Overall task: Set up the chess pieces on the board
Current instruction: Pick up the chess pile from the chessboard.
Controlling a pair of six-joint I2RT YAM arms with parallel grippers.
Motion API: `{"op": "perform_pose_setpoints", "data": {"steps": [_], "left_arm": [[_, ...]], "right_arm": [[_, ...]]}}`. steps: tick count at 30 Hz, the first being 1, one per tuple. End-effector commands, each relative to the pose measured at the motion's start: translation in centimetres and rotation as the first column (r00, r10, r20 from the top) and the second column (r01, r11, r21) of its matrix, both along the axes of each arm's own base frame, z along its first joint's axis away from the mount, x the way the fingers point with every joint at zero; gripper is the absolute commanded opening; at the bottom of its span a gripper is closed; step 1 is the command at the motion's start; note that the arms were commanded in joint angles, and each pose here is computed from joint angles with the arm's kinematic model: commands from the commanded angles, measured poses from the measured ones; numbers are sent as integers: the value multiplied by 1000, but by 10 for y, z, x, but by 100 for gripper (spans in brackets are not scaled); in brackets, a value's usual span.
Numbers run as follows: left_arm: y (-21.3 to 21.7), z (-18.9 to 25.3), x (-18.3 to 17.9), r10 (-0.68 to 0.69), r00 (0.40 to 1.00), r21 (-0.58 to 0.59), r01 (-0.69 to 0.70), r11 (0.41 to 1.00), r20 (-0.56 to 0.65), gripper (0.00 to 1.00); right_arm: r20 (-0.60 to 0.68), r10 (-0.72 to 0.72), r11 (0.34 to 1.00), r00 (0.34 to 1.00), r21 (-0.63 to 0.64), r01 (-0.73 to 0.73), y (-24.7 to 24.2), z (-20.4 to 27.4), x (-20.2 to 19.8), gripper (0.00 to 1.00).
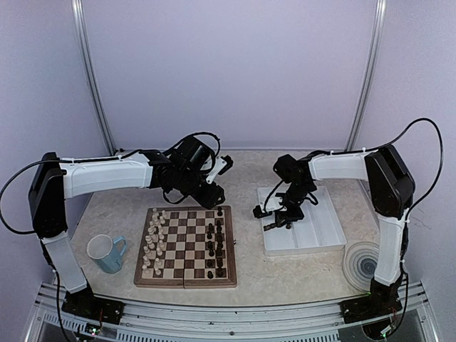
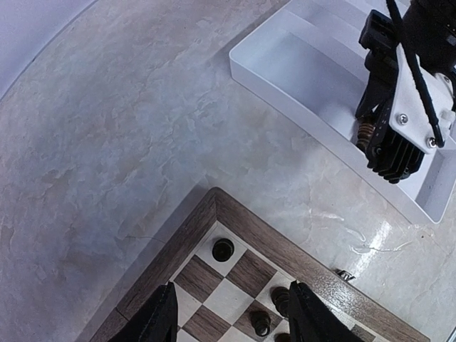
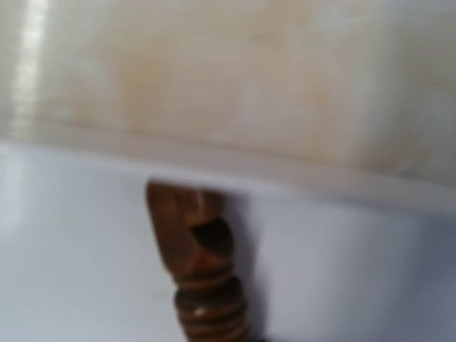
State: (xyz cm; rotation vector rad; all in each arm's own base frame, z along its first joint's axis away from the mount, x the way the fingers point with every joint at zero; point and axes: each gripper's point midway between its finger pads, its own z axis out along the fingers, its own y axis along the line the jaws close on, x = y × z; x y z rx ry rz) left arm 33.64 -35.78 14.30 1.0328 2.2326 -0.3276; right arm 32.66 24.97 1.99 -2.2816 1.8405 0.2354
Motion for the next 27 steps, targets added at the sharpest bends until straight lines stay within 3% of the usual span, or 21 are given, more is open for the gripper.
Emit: {"op": "perform_pose_setpoints", "data": {"steps": [1, 7, 14, 18, 22, 27], "left_arm": [[-8, -1, -6, -38, 999, -21, 37, 999, -23, 53], [-17, 10, -7, -53, 998, -92, 51, 994, -18, 53], [-32, 54, 1, -10, 1000, -332, 9, 943, -3, 53], [-37, 85, -1, 5, 1000, -517, -13, 856, -16, 53], [-53, 117, -9, -15, 1000, -699, 0, 716, -16, 52], [-92, 125, -19, -93, 992, -783, -9, 623, -85, 52]], "right_arm": [[-105, -32, 999, 994, -44, 28, -25, -11, -35, 14], [-70, -67, 998, 995, 5, 68, -35, 15, -39, 8], [-101, -159, 959, 982, 220, 177, -19, 57, -32, 5], [-132, -234, 885, 963, 381, 268, -4, 92, -19, 5], [-182, -274, 787, 944, 521, 329, 13, 128, -15, 5], [-173, -303, 718, 937, 606, 344, 20, 154, -9, 5]]}}
